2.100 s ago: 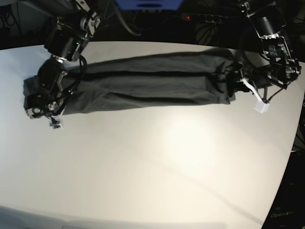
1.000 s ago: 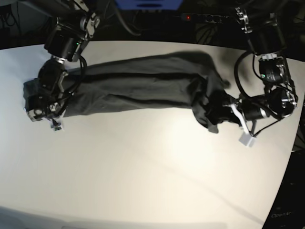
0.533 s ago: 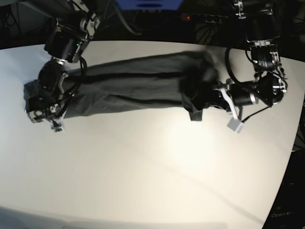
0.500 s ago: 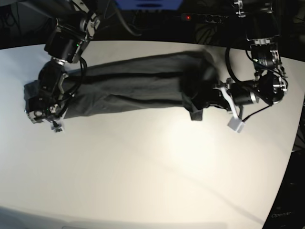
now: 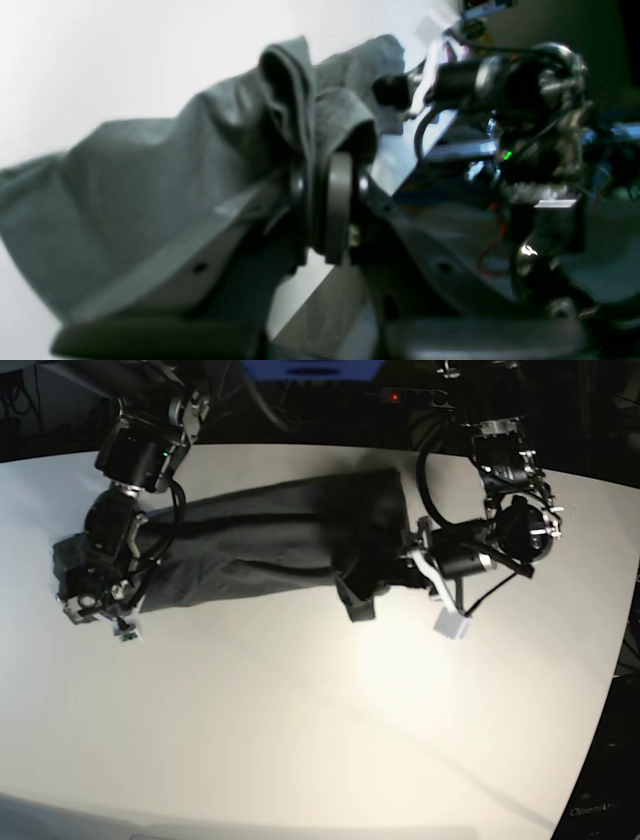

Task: Fold the T-shirt properly
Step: 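Carry the lifted strip end with the left gripper toward the right gripper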

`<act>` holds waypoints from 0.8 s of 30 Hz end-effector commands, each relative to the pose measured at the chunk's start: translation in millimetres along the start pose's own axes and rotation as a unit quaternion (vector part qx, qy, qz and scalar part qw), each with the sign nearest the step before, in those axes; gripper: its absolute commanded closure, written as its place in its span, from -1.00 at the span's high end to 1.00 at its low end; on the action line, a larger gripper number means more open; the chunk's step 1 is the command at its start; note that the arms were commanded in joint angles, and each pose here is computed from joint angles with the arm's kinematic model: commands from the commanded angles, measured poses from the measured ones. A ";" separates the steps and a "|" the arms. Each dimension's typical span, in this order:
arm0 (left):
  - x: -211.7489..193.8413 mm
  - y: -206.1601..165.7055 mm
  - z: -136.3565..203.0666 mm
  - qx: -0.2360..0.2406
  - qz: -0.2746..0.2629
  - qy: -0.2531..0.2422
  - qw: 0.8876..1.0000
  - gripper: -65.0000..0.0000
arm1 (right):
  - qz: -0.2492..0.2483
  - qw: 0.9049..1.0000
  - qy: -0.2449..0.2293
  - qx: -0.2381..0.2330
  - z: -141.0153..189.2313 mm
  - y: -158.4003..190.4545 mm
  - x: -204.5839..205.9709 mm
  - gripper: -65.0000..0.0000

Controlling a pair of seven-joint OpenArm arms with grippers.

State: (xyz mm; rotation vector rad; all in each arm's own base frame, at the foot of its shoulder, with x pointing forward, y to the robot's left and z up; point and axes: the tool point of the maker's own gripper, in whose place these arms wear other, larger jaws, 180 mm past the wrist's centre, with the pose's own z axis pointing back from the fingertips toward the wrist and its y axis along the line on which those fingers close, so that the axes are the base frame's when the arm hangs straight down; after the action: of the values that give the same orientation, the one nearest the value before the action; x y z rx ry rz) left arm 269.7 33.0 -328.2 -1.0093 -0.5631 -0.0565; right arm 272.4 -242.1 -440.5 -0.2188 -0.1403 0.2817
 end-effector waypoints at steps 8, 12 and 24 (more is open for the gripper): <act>25.3 -34.9 -0.4 0.080 0.003 -0.042 0.996 -0.93 | 0.001 0.999 -0.027 0.042 -3.6 22.5 9.9 -0.99; 12.7 -29.0 -14.0 0.130 0.010 -0.006 0.991 -0.93 | 0.001 0.999 -0.027 0.042 -3.9 22.7 9.2 -0.99; -19.1 -58.8 -54.4 0.173 0.065 0.051 0.981 -0.93 | 0.002 0.998 -0.030 0.051 -3.4 32.1 12.6 -0.99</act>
State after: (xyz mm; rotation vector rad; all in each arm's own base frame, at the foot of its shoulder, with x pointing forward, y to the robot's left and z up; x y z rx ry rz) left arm 251.0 -45.2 -325.1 -0.6783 -0.3498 0.1108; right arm 273.5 -236.3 -441.7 -0.2111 -0.1461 0.2813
